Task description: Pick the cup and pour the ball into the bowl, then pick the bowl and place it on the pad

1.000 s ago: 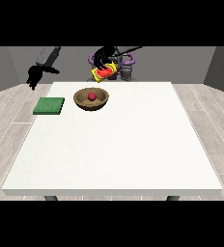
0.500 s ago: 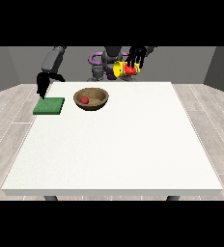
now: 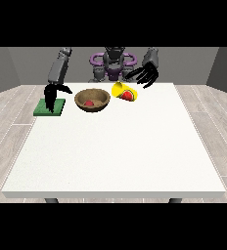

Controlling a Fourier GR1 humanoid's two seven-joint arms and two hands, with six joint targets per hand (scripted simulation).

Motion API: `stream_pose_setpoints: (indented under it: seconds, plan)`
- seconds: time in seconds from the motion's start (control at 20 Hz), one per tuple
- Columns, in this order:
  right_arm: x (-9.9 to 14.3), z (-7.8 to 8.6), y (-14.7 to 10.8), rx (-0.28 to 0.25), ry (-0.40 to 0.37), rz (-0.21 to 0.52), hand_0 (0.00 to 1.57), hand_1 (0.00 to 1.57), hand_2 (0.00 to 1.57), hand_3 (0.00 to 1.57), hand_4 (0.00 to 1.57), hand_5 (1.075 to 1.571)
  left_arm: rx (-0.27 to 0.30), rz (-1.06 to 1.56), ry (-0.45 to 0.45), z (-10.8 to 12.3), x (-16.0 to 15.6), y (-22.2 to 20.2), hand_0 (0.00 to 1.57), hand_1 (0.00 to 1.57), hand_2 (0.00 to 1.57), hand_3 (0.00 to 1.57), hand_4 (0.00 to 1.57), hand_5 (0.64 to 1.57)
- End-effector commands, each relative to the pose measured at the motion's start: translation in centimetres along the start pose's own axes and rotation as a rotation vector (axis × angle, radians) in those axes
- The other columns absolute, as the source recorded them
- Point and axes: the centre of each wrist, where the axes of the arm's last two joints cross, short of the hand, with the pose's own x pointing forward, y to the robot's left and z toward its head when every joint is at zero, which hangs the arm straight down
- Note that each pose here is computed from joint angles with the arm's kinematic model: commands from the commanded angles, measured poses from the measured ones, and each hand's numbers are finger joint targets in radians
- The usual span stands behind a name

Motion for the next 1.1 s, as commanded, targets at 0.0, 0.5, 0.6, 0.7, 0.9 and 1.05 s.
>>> stream_pose_setpoints:
  seconds: [0.0,0.5,0.6,0.7,0.9,1.05]
  plan:
    - [0.5,-1.0,2.0,0.071,-0.006,-0.009,0.0,0.0,0.0,0.0,0.4,1.569,0.089,0.224,0.04,1.0,-2.3,0.3,0.0,0.0,0.0,0.0,0.8,1.554]
    - [-4.1,1.3,7.7,0.152,0.152,0.028,0.0,0.0,0.0,0.0,0.0,1.543,0.032,0.327,0.191,5.1,-8.6,-0.9,0.0,0.0,0.0,0.0,0.0,1.526]
    - [-5.6,2.8,6.1,0.104,0.159,0.028,0.0,0.0,0.0,0.0,0.03,1.542,0.01,0.346,0.166,5.5,-7.5,-1.6,0.0,0.0,0.0,0.0,0.0,1.533]
    - [-7.5,3.8,9.1,0.086,0.2,0.006,0.0,0.0,0.0,0.0,0.09,1.54,-0.048,0.36,0.181,4.9,-7.5,-0.8,0.0,0.0,0.0,0.0,0.0,1.537]
    - [-7.3,4.0,4.5,0.048,0.134,-0.03,0.0,0.0,0.0,0.0,0.26,1.55,-0.043,0.366,0.079,2.6,-4.3,0.0,0.0,0.0,0.0,0.0,0.0,1.551]
    - [-8.0,4.5,5.2,0.018,0.126,-0.038,0.0,0.0,0.0,0.0,0.2,1.539,-0.032,0.364,0.027,2.4,-4.5,1.2,0.0,0.0,0.0,0.0,0.0,1.555]
